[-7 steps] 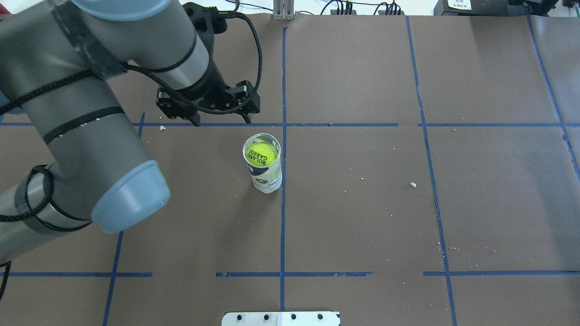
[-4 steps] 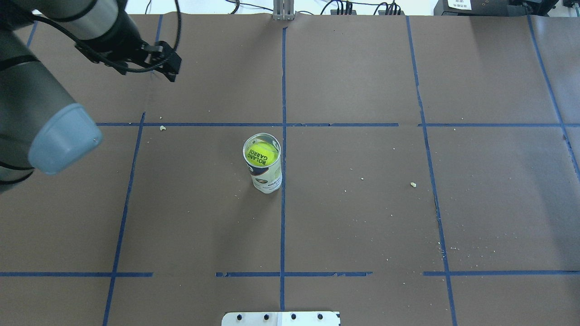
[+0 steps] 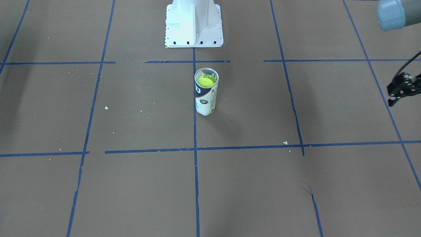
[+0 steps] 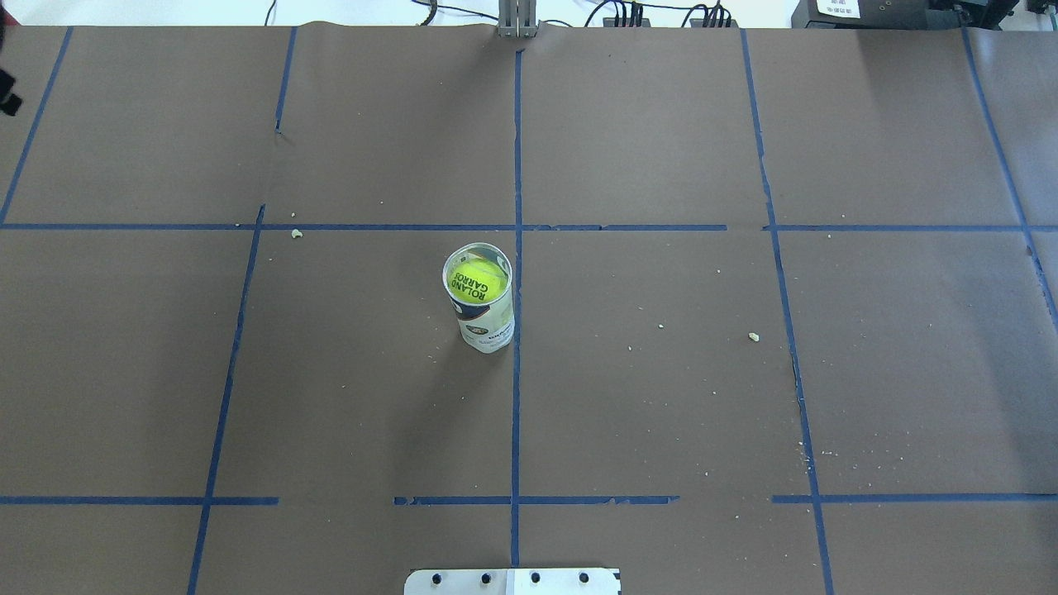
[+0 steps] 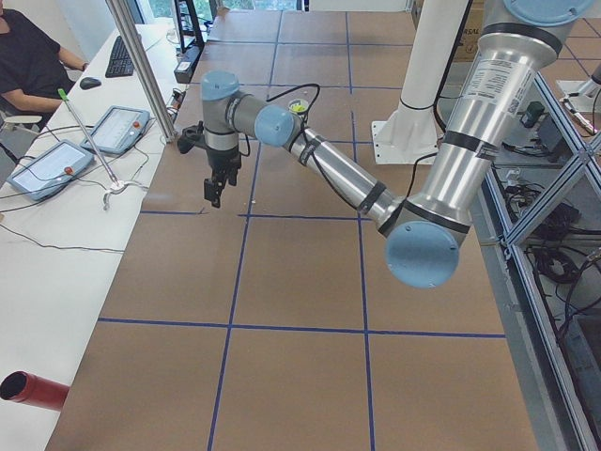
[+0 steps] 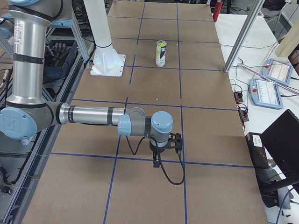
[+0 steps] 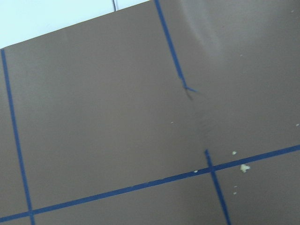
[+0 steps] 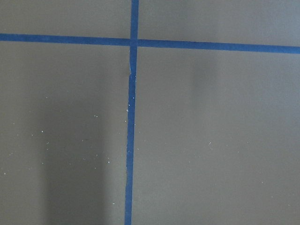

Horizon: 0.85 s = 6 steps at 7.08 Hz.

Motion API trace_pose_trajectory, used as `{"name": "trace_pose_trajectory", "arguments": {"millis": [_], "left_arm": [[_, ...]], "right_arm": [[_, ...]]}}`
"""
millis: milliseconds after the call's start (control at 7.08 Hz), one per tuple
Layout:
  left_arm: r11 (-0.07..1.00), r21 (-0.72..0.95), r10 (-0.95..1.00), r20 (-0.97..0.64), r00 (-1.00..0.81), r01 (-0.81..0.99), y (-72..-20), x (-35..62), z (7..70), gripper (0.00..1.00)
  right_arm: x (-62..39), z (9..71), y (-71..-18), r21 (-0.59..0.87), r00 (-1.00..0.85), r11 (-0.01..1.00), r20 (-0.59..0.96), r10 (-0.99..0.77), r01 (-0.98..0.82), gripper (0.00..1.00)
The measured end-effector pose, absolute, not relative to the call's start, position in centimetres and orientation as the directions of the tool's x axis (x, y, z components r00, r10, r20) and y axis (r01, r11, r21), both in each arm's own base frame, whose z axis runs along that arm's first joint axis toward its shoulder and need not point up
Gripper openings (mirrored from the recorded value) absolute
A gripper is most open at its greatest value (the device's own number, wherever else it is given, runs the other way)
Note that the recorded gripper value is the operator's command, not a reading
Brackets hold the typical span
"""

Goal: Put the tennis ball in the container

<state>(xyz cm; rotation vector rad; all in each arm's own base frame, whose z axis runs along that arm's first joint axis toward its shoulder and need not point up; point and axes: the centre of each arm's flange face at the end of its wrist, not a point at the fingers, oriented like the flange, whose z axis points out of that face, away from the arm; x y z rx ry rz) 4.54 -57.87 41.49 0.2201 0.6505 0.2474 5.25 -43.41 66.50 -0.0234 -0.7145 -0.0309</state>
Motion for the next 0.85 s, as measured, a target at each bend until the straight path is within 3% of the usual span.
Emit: {"name": "trace_pose_trajectory", "arguments": {"millis": [424,848], "left_arm": [[0.959,0.222,0.281,-0.642,0.713,-0.178,-53.2,-5.4,59.3,1.0],[0.974,0.166,0.228,-0.669,0.708,-0.157,-51.5,-7.2,65.3,1.0]], "right_arm": [[5.3,66.5,-43.4,-0.011,0.755,0.999,0.655,-0.02,0.036,1.0],[5.3,66.5,-43.4,-0.011,0.755,0.999,0.655,-0.02,0.036,1.0]]}}
